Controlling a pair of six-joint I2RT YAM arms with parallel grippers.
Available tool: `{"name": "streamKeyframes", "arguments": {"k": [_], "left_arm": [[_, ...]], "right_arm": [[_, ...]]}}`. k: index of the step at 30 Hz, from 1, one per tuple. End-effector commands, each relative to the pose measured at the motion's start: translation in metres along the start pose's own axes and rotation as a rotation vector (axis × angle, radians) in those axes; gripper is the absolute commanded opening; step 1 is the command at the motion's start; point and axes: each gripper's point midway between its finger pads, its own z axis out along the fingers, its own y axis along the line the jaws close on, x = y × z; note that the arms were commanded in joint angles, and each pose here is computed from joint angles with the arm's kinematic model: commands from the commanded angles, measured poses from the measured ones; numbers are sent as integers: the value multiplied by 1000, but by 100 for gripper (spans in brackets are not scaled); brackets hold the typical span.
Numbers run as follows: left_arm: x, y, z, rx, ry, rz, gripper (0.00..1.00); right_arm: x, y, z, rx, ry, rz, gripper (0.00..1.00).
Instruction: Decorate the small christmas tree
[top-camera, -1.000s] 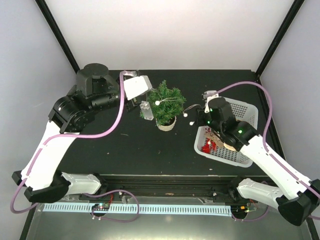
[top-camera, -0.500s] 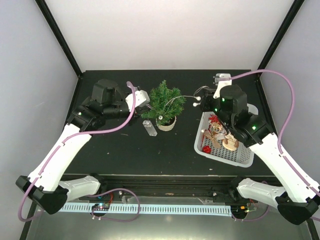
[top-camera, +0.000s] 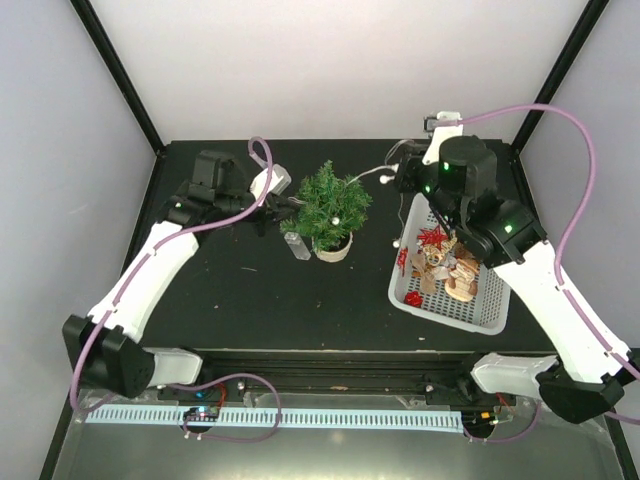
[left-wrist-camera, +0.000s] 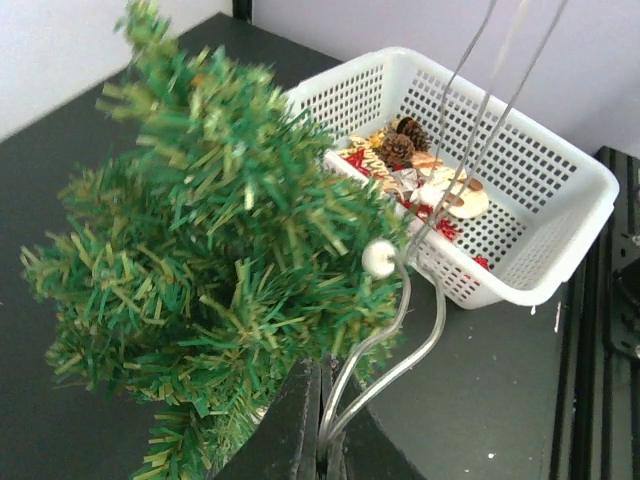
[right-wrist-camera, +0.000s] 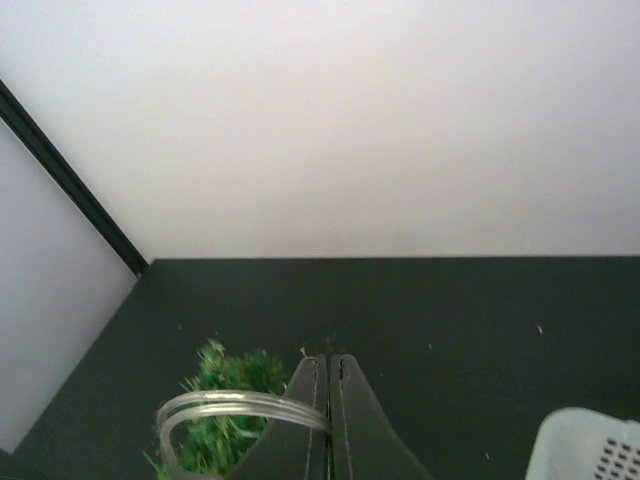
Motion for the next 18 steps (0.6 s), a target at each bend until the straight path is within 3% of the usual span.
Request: {"name": "streamKeyframes", "arguments": {"k": [1, 18], "left_arm": [[3, 11, 14, 93, -13, -99, 1], [21, 80, 48, 209, -14, -379, 2]], "right_arm": [[-39, 12, -8, -20, -83, -13, 1], [-105, 37, -3, -44, -188, -31, 1]]}}
